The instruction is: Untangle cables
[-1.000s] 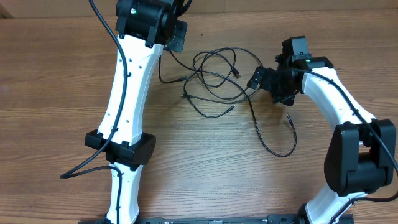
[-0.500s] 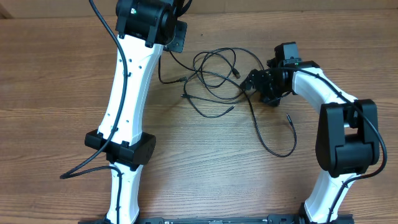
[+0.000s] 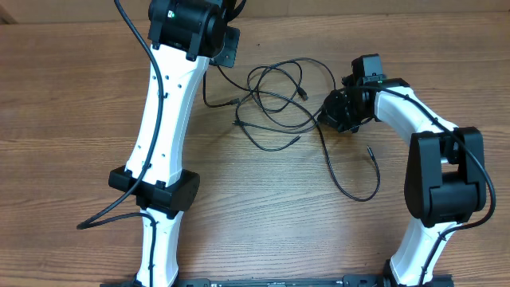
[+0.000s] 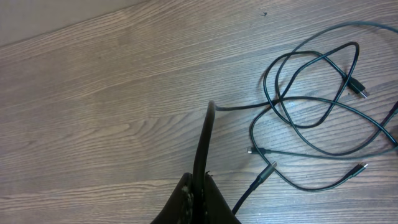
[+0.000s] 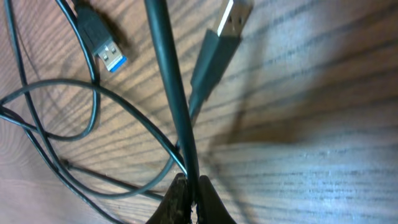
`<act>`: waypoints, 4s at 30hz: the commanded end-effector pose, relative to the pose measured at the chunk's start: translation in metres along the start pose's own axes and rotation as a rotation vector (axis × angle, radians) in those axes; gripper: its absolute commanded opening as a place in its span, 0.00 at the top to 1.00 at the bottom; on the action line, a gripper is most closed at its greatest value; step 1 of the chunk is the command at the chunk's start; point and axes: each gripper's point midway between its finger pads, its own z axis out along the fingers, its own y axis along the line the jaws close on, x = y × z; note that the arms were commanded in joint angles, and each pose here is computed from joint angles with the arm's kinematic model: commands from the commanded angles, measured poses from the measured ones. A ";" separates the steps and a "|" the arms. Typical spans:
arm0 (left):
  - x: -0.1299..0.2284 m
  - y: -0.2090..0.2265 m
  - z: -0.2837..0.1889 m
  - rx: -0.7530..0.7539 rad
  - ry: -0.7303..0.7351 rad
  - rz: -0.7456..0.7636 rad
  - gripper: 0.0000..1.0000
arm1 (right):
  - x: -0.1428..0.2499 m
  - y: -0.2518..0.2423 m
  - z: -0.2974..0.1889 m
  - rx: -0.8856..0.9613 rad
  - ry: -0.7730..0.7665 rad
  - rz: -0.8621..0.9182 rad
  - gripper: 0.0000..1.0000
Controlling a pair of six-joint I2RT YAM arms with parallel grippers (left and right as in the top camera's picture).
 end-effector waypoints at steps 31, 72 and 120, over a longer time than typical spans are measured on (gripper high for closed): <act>-0.001 0.004 -0.005 0.006 -0.012 -0.027 0.96 | -0.023 0.110 -0.521 0.141 -1.157 -0.260 0.96; 0.000 -0.010 -0.005 0.091 0.000 -0.027 0.96 | -0.019 -0.048 -0.107 0.167 -0.141 0.287 0.00; 0.000 -0.010 -0.005 0.090 0.000 -0.026 0.95 | -0.077 0.186 -0.029 -0.716 -0.204 0.309 0.00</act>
